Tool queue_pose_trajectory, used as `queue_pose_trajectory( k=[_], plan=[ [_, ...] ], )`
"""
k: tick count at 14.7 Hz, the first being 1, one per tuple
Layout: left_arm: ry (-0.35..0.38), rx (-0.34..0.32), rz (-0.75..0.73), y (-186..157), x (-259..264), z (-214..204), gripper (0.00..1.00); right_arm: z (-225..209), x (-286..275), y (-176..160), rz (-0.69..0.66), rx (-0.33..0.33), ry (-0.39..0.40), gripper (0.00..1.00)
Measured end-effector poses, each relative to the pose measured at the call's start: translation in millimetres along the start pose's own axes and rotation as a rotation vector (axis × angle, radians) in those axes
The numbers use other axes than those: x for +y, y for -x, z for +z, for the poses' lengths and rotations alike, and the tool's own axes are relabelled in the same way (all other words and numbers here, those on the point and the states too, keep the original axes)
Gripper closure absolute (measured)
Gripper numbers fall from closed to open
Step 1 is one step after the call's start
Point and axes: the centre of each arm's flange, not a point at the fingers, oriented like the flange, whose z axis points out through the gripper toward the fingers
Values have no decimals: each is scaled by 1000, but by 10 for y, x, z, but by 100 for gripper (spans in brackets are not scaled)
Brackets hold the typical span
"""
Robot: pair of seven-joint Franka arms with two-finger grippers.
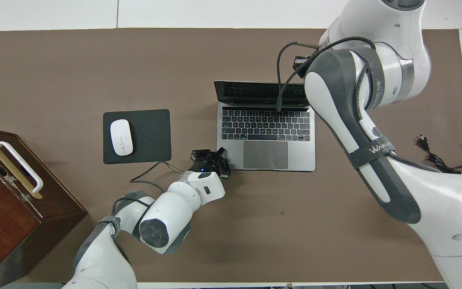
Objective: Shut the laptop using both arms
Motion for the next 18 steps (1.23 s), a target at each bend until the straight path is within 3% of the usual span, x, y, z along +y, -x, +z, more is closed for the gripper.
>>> queue_pose_trajectory(
  k=[8, 11, 18],
  plan=[
    [0, 0, 1, 1, 0, -1, 99, 523, 137, 67, 14, -82, 49, 99],
    [0, 0, 2, 1, 0, -1, 99, 632, 164, 72, 33, -107, 21, 99],
    [0, 0, 3, 1, 0, -1, 99, 1141, 253, 75, 60, -86, -4, 99]
  ],
)
